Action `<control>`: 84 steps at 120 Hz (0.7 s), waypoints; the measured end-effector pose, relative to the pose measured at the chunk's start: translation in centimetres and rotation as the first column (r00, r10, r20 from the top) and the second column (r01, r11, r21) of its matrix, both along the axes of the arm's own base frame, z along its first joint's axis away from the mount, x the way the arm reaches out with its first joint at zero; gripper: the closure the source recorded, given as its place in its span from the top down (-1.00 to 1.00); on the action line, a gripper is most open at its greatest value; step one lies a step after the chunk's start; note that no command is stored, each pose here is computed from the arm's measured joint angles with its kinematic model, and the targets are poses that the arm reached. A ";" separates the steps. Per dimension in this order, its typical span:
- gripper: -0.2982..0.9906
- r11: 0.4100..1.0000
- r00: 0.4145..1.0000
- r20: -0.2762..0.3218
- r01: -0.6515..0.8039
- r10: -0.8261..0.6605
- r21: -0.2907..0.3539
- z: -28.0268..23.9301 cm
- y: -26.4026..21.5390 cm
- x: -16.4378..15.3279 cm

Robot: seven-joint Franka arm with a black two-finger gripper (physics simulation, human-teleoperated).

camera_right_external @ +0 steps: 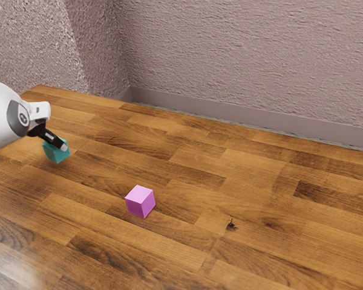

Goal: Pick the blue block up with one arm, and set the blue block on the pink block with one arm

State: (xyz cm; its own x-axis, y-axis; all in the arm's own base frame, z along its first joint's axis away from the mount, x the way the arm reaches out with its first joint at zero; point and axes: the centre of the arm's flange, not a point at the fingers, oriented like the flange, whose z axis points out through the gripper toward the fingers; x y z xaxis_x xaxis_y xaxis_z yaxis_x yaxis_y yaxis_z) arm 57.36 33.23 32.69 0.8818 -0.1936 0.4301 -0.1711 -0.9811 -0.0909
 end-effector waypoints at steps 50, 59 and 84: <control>-0.16 0.998 1.000 -0.017 -0.025 0.024 -0.066 5.1 -21.5 -3.2; -0.16 0.992 0.998 0.000 -0.059 0.060 -0.109 5.2 -23.6 -2.8; -0.11 0.980 0.994 0.002 -0.107 0.108 -0.170 4.7 -28.6 -5.8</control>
